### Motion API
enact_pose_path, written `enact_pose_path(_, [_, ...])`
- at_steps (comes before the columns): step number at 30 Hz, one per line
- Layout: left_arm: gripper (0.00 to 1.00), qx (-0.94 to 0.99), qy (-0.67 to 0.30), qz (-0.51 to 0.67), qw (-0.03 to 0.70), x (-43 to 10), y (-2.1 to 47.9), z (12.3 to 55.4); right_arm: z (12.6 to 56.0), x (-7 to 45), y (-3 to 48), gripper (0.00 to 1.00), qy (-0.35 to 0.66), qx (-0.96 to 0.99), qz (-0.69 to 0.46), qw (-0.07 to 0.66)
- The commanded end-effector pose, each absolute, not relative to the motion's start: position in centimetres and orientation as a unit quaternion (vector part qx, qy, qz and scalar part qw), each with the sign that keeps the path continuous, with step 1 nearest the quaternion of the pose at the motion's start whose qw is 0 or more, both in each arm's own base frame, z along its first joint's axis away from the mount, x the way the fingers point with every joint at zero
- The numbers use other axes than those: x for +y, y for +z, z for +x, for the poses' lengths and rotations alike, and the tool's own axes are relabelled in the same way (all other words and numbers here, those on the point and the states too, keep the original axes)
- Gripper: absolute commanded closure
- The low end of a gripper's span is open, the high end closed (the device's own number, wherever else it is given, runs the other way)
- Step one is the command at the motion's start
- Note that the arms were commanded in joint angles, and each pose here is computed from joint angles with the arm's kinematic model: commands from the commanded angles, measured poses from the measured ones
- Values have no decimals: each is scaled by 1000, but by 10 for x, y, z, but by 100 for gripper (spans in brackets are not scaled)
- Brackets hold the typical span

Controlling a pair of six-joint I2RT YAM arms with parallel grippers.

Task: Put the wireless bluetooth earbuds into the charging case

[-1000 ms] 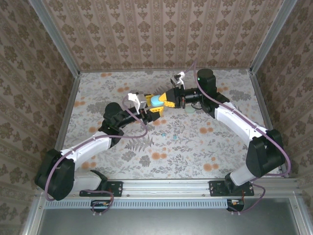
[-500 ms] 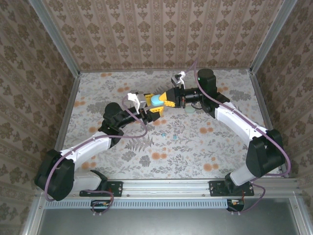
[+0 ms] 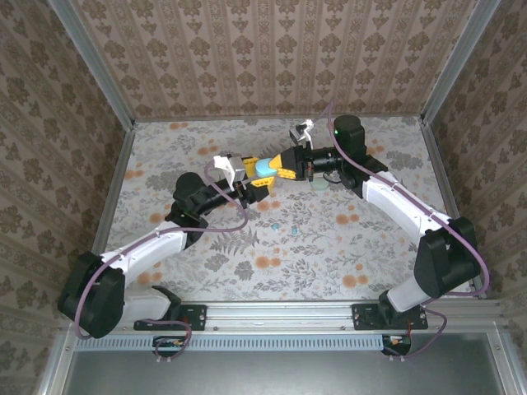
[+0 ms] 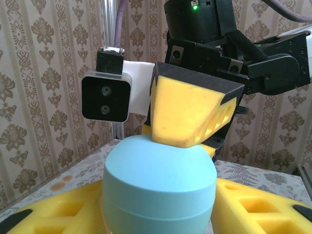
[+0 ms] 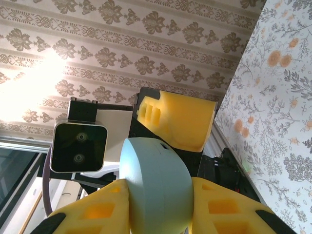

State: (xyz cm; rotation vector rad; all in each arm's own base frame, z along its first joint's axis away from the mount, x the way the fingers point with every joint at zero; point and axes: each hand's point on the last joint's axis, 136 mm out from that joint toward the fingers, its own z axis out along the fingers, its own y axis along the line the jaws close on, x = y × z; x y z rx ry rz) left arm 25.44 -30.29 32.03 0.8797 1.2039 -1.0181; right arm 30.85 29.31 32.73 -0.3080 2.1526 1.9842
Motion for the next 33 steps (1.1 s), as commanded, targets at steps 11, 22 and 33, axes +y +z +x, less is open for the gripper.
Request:
enact_pose_path(11, [52,500,-448,379,636,-302,338,252,308,290,328,81,667,729,-108,112])
enact_pose_path(22, [71,511,-447,378,629,-303,333,254,308,283,329,58,646,743,-112,135])
enact_pose_path(33, [74,510,-472,389,605,-308,328,248,293,251,337,36,511,751,-253,332])
